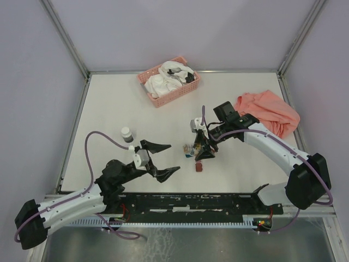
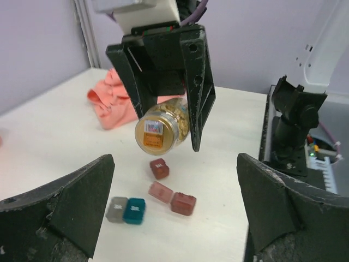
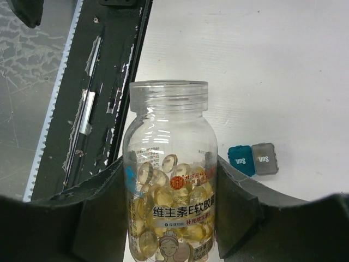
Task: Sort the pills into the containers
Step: Unscrew the lid of the pill bottle.
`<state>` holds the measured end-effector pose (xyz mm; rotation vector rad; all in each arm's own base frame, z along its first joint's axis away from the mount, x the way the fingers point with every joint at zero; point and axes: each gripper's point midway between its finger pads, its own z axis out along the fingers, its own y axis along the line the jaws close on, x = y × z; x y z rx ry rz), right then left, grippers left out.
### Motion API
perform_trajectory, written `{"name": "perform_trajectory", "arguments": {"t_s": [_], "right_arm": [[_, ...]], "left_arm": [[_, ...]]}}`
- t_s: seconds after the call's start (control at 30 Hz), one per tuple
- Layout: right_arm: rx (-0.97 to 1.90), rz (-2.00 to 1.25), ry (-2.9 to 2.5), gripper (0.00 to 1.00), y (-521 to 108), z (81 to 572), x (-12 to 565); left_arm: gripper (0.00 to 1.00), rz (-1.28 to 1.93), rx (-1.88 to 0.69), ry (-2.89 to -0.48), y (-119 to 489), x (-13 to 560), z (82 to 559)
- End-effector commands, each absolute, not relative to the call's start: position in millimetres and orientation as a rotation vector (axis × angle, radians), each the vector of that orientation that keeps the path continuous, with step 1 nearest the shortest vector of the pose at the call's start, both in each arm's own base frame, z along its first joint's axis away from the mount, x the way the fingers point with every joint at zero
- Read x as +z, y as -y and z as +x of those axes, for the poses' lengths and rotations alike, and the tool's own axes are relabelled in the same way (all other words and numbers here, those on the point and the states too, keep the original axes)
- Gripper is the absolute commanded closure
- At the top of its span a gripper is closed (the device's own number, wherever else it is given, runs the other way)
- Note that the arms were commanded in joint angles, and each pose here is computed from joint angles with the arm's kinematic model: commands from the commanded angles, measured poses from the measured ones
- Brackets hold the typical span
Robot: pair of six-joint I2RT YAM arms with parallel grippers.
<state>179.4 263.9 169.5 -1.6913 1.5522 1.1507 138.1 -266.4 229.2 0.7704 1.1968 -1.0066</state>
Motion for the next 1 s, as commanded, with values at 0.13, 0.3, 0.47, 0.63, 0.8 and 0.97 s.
{"name": "perform_trajectory", "arguments": {"t_s": [0.13, 0.3, 0.47, 0.63, 0.8, 0.97], "right_arm": [[1.149, -1.711, -1.444, 0.98, -271, 184, 188], [1.146, -1.713, -1.440, 0.98, -270, 183, 189], [1.147, -1.716, -1.435, 0.98, -270, 182, 189], [1.149, -1.719, -1.434, 0.98, -270, 182, 189], [1.150, -1.719, -1.435, 0.98, -270, 181, 189], [1.151, -1.718, -1.439, 0.98, -270, 182, 188]], "left_arm": [[0.01, 1.052, -0.884, -0.896, 286, 265, 132], [0.01, 1.069, -0.929, -0.935, 297, 267, 141], [0.01, 1.073, -0.944, -0.931, 299, 269, 145], [0.00, 1.091, -0.918, -0.927, 300, 265, 149], [0.02, 1.129, -0.885, -0.919, 303, 260, 153], [0.02, 1.145, -0.864, -0.920, 306, 256, 158]]}}
